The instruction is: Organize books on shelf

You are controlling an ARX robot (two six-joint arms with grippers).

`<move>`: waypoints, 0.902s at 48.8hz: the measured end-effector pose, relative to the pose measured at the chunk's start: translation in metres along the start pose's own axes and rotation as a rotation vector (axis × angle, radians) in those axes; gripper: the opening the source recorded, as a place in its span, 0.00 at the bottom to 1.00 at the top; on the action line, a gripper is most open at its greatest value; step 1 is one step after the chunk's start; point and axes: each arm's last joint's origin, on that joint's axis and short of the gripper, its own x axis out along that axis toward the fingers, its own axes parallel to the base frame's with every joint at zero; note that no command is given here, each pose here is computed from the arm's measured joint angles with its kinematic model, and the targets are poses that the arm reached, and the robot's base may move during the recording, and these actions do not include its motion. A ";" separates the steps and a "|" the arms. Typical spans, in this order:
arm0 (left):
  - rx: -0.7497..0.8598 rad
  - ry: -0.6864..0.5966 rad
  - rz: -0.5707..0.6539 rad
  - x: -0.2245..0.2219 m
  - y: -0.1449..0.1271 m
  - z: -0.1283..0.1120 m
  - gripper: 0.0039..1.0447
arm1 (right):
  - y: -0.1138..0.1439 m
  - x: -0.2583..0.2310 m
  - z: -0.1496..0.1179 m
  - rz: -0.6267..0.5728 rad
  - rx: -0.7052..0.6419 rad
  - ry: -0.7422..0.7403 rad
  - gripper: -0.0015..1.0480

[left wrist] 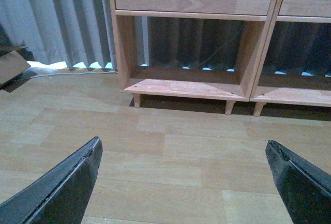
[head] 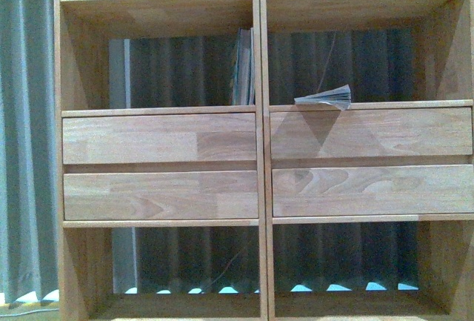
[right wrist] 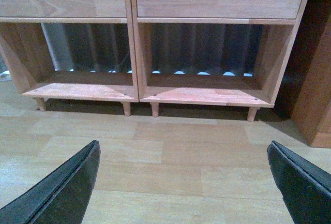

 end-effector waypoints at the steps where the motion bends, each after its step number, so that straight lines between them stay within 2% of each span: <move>1: 0.000 0.000 0.000 0.000 0.000 0.000 0.93 | 0.000 0.000 0.000 0.000 0.000 0.000 0.93; 44: 0.000 0.000 0.000 0.000 0.000 0.000 0.93 | 0.000 0.000 0.000 0.000 0.000 0.000 0.93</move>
